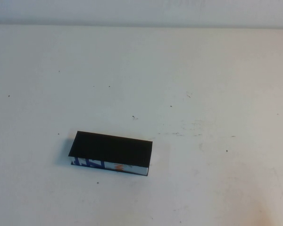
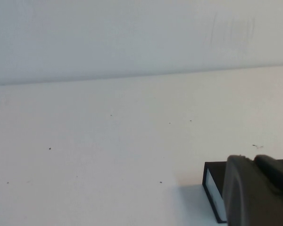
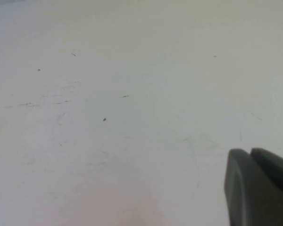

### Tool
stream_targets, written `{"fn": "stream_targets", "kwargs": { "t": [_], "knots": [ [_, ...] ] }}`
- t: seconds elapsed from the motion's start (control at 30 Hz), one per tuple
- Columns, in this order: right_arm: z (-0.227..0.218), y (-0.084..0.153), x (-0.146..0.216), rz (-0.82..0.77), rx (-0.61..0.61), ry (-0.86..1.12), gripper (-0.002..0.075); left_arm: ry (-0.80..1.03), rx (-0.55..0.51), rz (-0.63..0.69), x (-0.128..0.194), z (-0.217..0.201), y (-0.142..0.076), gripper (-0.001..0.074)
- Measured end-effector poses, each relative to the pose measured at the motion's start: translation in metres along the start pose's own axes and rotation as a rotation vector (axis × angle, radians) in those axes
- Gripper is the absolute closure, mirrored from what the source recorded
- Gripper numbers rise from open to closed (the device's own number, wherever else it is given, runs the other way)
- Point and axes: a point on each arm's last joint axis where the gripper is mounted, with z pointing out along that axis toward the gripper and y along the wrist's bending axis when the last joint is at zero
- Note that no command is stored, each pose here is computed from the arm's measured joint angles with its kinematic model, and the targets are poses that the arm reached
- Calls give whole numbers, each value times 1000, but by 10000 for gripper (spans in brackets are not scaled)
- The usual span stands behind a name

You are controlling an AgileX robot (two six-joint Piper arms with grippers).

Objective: Return glasses to glasses case

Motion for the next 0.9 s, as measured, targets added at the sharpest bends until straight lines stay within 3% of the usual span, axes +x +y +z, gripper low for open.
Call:
{"fn": "stream_targets", "kwargs": {
  "t": [0.27,0.67,0.9],
  "knots": [
    [0,0,0,2,-1,1,737,-2,-2,0,0,0,0,739],
    [0,0,0,2,-1,1,737,-129,-160,83,-12,-2,11,739],
    [0,0,0,2,-1,-1,737,16,-257,66,4,-9,15,739]
  ]
}}
